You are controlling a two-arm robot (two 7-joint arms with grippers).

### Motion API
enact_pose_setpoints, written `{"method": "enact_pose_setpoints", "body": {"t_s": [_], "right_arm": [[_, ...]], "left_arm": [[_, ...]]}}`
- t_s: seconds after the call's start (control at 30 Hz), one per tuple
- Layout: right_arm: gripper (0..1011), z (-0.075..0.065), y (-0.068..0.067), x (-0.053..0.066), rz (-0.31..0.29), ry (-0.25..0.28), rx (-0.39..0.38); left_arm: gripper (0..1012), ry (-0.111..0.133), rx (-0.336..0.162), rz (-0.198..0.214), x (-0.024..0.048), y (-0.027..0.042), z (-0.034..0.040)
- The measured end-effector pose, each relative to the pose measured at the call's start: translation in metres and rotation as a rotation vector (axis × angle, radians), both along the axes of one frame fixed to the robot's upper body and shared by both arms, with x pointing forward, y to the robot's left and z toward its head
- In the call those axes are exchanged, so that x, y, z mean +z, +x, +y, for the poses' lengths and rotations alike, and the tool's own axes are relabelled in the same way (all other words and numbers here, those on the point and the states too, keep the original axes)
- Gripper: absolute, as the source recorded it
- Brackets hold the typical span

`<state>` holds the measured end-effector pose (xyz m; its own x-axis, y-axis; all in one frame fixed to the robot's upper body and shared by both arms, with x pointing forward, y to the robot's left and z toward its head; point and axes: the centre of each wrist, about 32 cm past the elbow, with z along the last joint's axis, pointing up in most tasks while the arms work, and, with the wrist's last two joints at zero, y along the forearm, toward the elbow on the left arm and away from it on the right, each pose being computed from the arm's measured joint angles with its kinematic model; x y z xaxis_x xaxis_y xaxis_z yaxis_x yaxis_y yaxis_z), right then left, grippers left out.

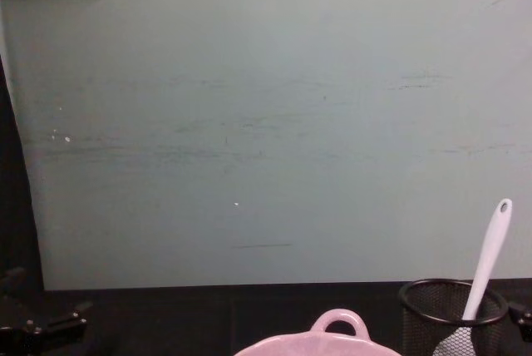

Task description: Use the one hand to pick up the spoon and stir the clear water in the bowl.

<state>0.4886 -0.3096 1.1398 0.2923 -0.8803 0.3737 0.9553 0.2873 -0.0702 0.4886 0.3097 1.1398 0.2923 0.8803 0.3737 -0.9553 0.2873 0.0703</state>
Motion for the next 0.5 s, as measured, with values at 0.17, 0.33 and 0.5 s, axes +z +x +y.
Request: {"method": "enact_pose_setpoints", "body": {"t_s": [0.17,0.33,0.5], "right_arm": [[1003,0.0000,0.0000,0.0000,0.000,0.000,0.000],[1003,0.0000,0.0000,0.0000,0.000,0.000,0.000],[1003,0.0000,0.0000,0.0000,0.000,0.000,0.000]], "left_arm": [[1005,0.000,0.000,0.000,0.0000,0.0000,0.0000],[1005,0.000,0.000,0.000,0.0000,0.0000,0.0000],[1005,0.000,0.000,0.000,0.0000,0.0000,0.0000]]}}
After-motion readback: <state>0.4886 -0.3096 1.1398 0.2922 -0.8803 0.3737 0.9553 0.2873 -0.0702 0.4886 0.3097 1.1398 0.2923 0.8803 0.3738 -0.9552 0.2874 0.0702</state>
